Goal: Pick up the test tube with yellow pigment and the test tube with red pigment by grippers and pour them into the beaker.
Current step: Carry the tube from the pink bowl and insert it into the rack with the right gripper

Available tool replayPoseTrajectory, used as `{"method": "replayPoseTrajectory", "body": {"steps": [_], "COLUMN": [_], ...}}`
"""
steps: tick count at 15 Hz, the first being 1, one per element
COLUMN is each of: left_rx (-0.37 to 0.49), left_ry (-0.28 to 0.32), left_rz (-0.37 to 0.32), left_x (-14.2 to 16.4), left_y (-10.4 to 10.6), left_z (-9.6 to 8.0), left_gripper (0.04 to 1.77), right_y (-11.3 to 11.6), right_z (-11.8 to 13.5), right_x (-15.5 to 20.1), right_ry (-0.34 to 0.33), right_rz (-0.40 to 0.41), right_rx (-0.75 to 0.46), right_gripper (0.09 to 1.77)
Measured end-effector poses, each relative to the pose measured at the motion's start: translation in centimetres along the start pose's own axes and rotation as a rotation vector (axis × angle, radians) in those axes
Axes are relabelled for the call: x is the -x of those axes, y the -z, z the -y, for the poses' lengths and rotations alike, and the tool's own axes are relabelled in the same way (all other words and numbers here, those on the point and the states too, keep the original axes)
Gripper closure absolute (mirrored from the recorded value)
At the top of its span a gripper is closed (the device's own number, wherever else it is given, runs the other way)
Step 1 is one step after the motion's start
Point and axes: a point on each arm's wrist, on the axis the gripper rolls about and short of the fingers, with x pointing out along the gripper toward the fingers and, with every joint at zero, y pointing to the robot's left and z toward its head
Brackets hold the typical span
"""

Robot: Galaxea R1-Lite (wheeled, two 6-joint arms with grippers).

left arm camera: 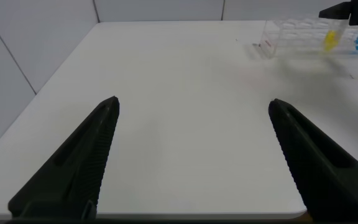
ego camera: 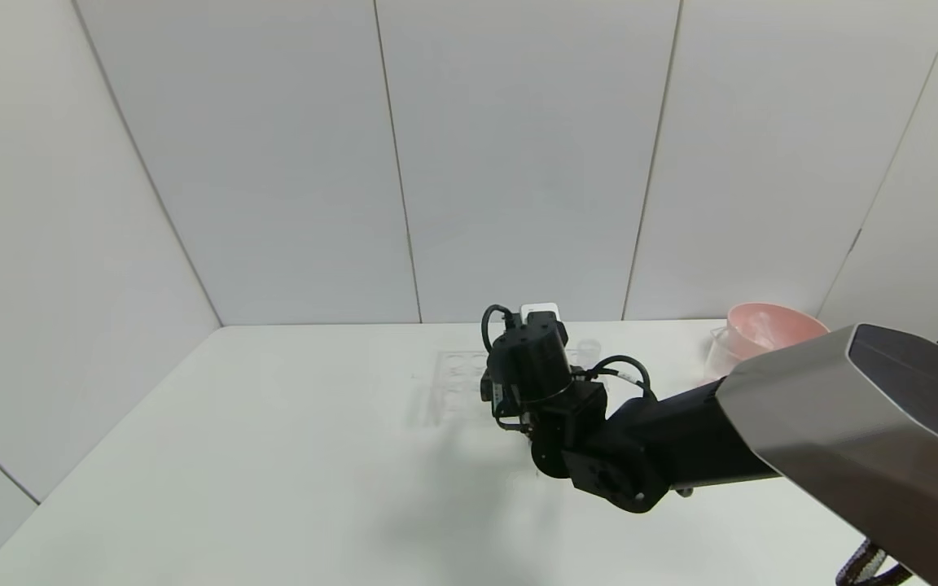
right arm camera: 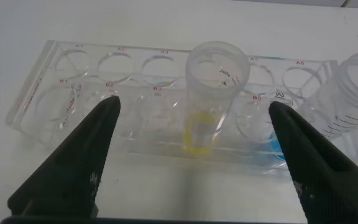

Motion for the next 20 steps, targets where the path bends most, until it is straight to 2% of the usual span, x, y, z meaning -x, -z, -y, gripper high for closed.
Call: {"method": "replayPoseTrajectory", "body": {"steps": [10,20], "left_rx": [0.000,0.000], "left_ry": [0.000,0.000], "left_rz": [0.000,0.000], "left_x": [0.0,0.0], "left_y": [0.0,0.0], "left_z": [0.0,0.0], "left_gripper": [0.09,0.09], "right_y": [0.3,0.3], "right_z": [0.9,1.1], "right_x": [-2.3,-2.4], "right_ry": [0.039,0.040], "right_rz": [0.006,0.005], "right_rx": [-0.007,0.000], "right_gripper": [0.15,0.15]}}
